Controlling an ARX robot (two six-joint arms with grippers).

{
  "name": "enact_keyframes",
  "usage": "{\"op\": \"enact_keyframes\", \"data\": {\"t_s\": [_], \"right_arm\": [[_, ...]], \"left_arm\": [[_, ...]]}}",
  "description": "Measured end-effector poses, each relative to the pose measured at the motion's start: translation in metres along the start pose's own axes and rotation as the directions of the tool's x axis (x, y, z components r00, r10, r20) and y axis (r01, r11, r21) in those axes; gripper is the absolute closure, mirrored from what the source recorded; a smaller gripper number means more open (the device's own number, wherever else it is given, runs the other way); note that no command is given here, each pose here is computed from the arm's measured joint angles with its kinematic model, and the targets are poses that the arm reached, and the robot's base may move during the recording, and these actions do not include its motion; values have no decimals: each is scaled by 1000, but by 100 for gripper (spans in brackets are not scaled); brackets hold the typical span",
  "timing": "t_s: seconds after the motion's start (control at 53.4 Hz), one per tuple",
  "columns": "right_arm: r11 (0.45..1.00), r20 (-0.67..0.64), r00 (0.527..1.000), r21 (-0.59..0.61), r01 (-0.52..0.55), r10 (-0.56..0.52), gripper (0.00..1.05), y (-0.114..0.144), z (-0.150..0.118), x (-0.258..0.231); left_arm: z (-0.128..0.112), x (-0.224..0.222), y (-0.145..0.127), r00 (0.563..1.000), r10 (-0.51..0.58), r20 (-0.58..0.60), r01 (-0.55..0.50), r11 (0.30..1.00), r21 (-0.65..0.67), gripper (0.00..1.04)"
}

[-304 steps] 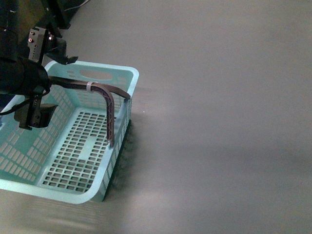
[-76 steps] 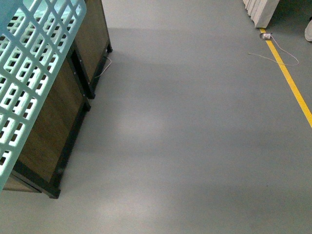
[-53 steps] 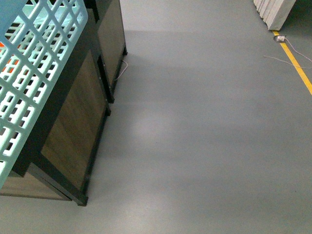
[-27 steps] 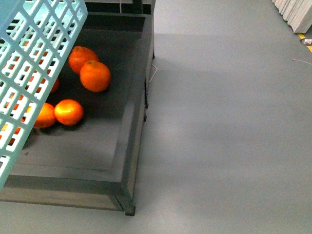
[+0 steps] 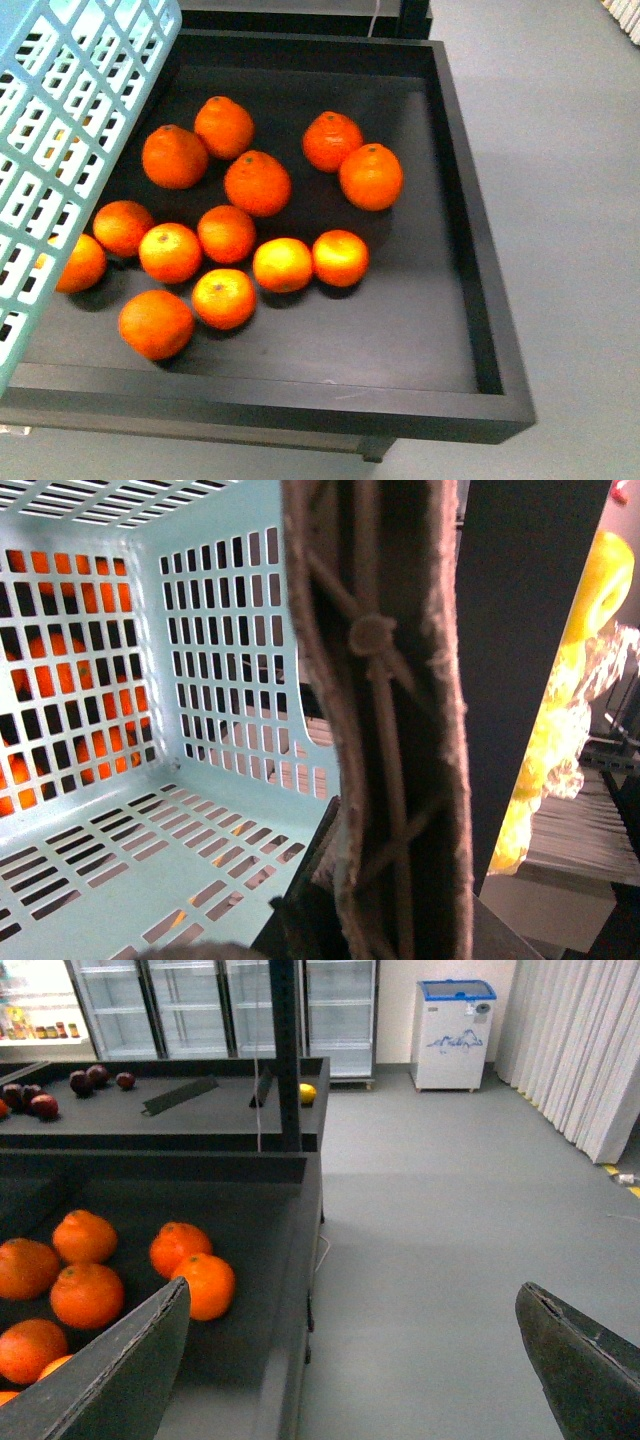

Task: Pick lemon and mango into basket

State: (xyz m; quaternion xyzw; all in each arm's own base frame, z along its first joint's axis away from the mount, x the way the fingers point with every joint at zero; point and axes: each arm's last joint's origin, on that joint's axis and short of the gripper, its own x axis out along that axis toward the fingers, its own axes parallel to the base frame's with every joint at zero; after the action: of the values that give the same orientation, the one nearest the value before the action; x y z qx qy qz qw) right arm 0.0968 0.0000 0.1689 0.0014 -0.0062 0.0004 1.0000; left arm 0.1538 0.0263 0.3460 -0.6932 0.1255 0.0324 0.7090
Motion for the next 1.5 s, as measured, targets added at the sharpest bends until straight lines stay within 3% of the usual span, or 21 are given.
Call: {"op": "enact_keyframes", "data": {"t_s": [1.499], "right_arm": [[1000, -1, 1000, 0, 2, -2, 9, 0, 0, 0]], "left_arm": [[0, 0, -1, 1000, -2, -2, 2, 1000, 0, 99]]}}
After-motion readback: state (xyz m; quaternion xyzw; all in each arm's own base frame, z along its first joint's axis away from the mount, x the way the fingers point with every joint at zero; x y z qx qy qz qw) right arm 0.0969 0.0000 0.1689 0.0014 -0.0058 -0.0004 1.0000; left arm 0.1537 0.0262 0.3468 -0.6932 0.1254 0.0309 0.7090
